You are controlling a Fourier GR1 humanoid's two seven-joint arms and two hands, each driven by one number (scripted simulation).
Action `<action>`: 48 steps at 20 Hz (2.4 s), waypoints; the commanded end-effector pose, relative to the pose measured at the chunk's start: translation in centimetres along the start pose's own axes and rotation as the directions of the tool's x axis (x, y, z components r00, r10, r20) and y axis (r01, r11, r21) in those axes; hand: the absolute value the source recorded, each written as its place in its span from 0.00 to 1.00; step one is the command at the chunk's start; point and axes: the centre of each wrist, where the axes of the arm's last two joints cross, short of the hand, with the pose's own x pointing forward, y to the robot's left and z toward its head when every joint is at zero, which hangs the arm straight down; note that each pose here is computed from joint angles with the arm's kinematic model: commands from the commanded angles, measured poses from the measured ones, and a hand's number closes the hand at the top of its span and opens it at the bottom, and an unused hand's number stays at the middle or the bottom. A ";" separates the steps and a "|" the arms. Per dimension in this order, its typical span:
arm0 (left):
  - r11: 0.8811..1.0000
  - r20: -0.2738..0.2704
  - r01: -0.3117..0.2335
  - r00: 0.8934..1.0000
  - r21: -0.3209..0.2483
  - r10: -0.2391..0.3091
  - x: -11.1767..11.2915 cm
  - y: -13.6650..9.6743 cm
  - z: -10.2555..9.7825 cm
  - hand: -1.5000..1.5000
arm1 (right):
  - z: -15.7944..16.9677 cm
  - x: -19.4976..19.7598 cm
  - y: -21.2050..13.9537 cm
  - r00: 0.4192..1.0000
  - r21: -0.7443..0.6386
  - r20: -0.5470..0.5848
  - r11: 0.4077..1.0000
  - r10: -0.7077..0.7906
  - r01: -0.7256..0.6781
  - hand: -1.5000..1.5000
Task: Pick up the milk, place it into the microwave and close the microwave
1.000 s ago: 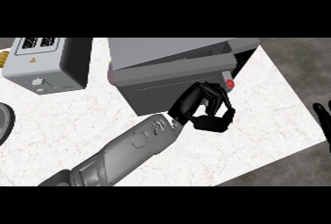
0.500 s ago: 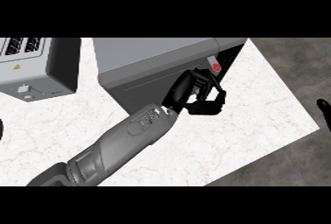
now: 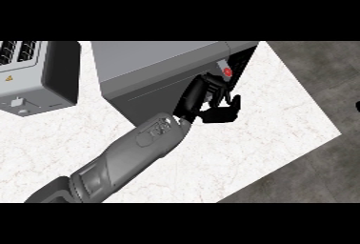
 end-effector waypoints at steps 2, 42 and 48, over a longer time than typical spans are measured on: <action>0.999 0.060 -0.010 0.998 -0.034 0.013 2.7 -2.2 -1.9 1.00 | -0.4 0.6 -0.8 1.000 0.007 -0.010 1.000 0.022 -0.022 0.00; 0.942 -0.141 0.030 0.990 0.334 0.018 -1.9 2.5 -1.4 1.00 | -1.9 5.0 -4.5 0.997 -0.059 0.040 0.996 0.066 -0.063 0.00; 0.950 -0.170 0.057 0.985 0.308 -0.004 -3.2 4.1 -0.8 0.00 | -1.5 5.7 -4.5 0.996 -0.076 0.043 0.994 0.081 -0.078 0.00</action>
